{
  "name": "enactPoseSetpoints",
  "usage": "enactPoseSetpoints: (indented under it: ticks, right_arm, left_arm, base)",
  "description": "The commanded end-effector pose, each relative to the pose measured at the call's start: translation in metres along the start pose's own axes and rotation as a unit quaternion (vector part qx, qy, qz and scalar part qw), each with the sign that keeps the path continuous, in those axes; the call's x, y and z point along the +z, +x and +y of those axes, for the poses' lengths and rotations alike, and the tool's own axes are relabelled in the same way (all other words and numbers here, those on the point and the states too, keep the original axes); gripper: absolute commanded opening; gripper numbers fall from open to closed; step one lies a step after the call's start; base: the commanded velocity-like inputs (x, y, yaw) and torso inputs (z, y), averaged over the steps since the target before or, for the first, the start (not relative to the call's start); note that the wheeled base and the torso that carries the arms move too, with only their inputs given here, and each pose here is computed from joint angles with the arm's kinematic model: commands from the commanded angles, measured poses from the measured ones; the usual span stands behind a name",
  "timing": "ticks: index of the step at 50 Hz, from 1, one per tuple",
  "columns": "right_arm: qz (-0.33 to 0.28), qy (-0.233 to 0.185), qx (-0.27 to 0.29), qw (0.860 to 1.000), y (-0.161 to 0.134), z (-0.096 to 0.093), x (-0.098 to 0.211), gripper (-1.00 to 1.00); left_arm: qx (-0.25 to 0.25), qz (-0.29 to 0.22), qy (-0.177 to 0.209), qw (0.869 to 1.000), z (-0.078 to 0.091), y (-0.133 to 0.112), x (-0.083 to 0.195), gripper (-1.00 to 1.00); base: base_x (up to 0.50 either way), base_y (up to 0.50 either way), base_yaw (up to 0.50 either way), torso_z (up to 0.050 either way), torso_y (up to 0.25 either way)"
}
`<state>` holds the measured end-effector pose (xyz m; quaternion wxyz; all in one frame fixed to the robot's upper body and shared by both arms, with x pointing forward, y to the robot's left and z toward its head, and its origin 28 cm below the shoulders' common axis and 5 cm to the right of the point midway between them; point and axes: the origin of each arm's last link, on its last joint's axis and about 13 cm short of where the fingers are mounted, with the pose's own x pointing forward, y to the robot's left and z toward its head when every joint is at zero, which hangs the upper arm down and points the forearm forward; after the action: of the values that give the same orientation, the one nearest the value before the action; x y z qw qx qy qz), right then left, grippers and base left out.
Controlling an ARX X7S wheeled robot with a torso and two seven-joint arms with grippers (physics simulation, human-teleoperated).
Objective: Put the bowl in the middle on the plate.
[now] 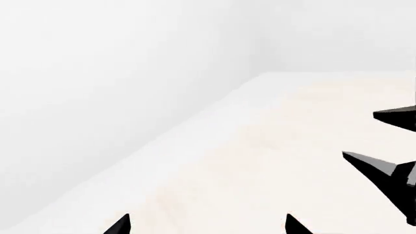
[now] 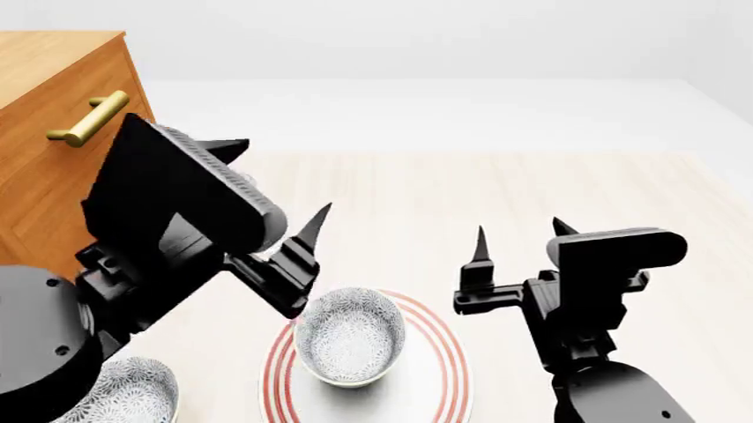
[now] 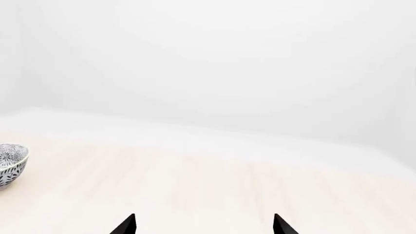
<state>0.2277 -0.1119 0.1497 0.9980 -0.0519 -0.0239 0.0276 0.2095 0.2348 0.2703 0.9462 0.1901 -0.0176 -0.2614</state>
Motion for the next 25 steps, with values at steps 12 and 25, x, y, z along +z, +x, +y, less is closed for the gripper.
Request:
enactPoseSetpoints:
  ticks: [12,25]
  right_arm:
    - [-0.165,-0.006,-0.004,0.986,-0.034,-0.002,0.046,1.0]
    - [-0.23,-0.034,0.021,0.972,-0.062,0.013,0.053,1.0]
  left_arm:
    - [0.203,-0.124,-0.176,0.955,-0.034,-0.015,-0.04,1.0]
    - [0.239,-0.17,-0.146,0.945,-0.038,-0.025,-0.049,1.0]
  base:
    - [0.0,0.0,0.0,0.0,0.0]
    - [0.0,0.0,0.0,0.0,0.0]
